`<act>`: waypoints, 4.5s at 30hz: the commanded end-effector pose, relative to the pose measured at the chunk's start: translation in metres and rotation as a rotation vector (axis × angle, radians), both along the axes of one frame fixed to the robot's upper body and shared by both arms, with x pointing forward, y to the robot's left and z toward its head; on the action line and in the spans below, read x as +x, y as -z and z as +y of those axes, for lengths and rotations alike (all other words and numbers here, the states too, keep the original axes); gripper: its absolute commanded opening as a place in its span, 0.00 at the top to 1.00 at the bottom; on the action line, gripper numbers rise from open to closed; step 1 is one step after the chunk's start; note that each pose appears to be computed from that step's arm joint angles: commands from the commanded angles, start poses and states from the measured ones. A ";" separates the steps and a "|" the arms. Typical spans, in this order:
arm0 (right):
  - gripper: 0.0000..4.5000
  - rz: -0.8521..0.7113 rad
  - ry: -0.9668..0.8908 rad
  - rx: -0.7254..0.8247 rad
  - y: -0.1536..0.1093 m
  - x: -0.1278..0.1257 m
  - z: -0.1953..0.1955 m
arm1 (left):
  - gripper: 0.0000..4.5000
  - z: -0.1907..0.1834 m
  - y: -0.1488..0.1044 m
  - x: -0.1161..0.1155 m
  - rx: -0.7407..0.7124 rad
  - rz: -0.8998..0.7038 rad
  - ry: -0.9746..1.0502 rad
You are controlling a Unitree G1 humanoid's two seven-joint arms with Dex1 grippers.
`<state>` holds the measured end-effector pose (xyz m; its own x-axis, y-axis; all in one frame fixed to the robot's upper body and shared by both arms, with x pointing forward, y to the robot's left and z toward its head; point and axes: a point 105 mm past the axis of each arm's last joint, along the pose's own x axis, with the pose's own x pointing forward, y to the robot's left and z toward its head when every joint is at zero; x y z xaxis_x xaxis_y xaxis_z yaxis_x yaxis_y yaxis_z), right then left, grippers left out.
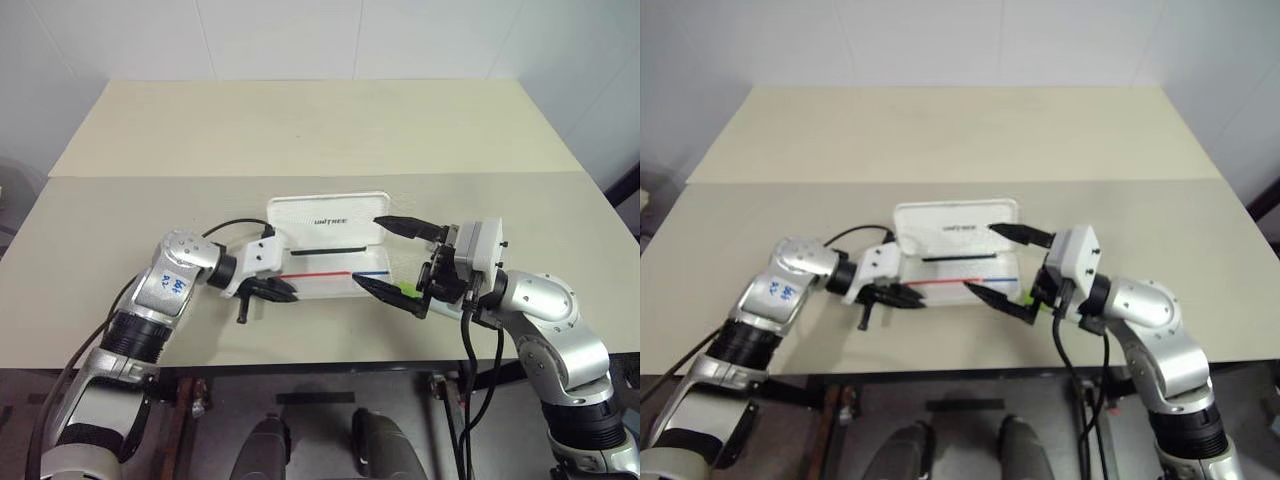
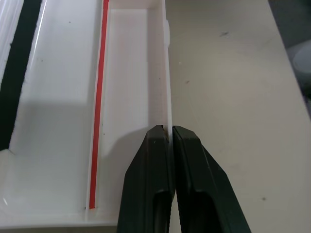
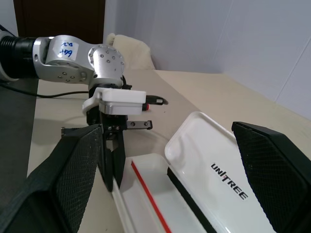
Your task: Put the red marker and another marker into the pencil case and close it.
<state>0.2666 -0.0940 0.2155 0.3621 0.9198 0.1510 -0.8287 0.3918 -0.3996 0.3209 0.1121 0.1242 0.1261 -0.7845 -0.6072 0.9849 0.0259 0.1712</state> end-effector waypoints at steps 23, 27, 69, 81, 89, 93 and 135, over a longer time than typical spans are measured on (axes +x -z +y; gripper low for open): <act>0.00 -0.035 -0.013 0.027 -0.007 -0.002 0.004 | 0.23 -0.017 -0.020 -0.001 -0.121 -0.026 -0.004; 0.00 -0.027 -0.022 0.029 -0.006 -0.002 0.005 | 0.23 -0.020 -0.033 -0.008 -0.194 -0.018 0.004; 0.00 0.009 -0.139 0.014 -0.002 0.005 0.017 | 0.23 0.215 0.016 -0.009 -0.365 -0.383 -1.239; 0.00 -0.011 -0.111 0.006 -0.007 0.003 0.013 | 0.73 0.194 0.029 0.006 -0.395 -0.287 -1.193; 0.00 -0.010 -0.108 0.004 -0.007 0.004 0.012 | 0.87 0.175 0.001 0.006 -0.564 -0.352 -1.130; 0.00 -0.004 -0.107 0.006 -0.005 0.005 0.013 | 0.87 0.152 -0.058 -0.004 -0.805 -0.561 -0.953; 0.00 -0.024 0.194 0.010 -0.002 -0.018 -0.021 | 0.87 -0.026 -0.010 0.054 -0.254 -0.411 0.069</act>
<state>0.2544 -0.1153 0.2057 0.5325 0.8347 0.1408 -0.7520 0.5428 -0.3739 0.3727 0.0920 0.1297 0.2546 -0.9133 -0.3178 0.8510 0.0555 0.5222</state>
